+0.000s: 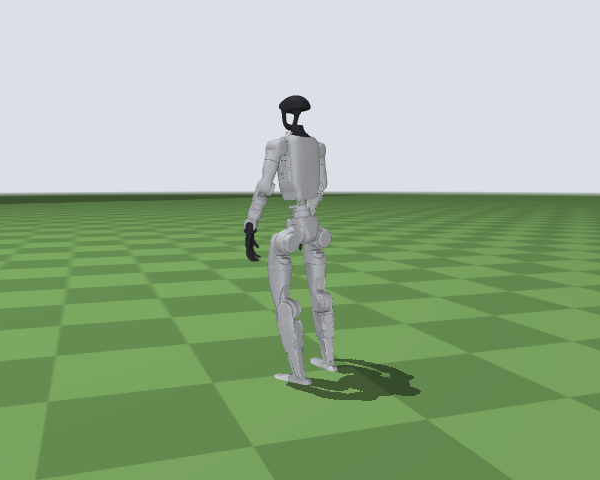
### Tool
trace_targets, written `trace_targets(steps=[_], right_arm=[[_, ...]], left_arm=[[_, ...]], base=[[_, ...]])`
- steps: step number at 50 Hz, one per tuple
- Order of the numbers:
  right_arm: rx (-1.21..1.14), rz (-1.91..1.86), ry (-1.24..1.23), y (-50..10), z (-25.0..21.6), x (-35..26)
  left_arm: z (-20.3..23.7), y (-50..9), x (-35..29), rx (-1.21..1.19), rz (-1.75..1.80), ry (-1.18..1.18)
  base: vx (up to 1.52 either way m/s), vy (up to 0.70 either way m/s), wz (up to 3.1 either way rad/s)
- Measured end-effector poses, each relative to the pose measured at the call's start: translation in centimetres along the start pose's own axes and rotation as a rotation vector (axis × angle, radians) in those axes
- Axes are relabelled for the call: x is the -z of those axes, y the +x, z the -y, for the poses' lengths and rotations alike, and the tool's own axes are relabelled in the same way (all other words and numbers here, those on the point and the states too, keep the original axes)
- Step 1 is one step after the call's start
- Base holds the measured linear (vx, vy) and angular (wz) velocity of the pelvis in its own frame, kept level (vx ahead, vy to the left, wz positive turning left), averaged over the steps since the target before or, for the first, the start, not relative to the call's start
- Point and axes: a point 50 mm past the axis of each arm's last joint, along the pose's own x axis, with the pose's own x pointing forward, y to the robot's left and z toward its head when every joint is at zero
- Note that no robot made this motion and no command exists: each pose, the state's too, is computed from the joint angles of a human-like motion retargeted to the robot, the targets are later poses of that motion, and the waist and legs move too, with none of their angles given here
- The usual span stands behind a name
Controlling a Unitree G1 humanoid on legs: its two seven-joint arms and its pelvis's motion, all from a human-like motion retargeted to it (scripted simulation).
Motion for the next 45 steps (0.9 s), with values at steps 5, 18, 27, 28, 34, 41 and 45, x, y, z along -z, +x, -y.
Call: trace_targets(steps=[5, 18, 27, 28, 34, 41, 45], right_arm=[[0.003, -0.010, 0.020, -0.1, 0.0, 0.6], [-0.003, 0.009, 0.028, -0.4, 0.0, 0.9], [-0.031, 0.045, 0.004, -0.6, 0.1, 0.3], [-0.032, 0.051, 0.004, -0.7, 0.1, 0.2], [-0.039, 0.102, 0.022, -0.9, 0.4, -0.7], [-0.053, 0.178, 0.082, -1.2, 0.7, -2.1], [-0.073, 0.226, 0.127, -1.3, 0.8, -3.0]], left_arm=[[-0.3, 0.0, -0.7, -0.021, 0.033, 0.009], [-1.4, -0.3, -2.5, -0.073, 0.112, 0.062], [-2.2, -0.5, -3.5, -0.101, 0.144, 0.123], [-2.3, -0.5, -3.6, -0.105, 0.147, 0.129], [-3.0, -0.8, -4.1, -0.133, 0.168, 0.171], [-3.6, -1.1, -4.7, -0.153, 0.193, 0.211], [-3.9, -1.3, -4.8, -0.156, 0.203, 0.229]], base=[[0.01, 0.04, 0.27], [-0.01, 0.03, 0.21], [-0.02, 0.02, 0.19], [-0.02, 0.02, 0.19], [-0.02, 0.02, 0.19], [-0.02, 0.01, 0.19], [-0.02, 0.01, 0.18]])
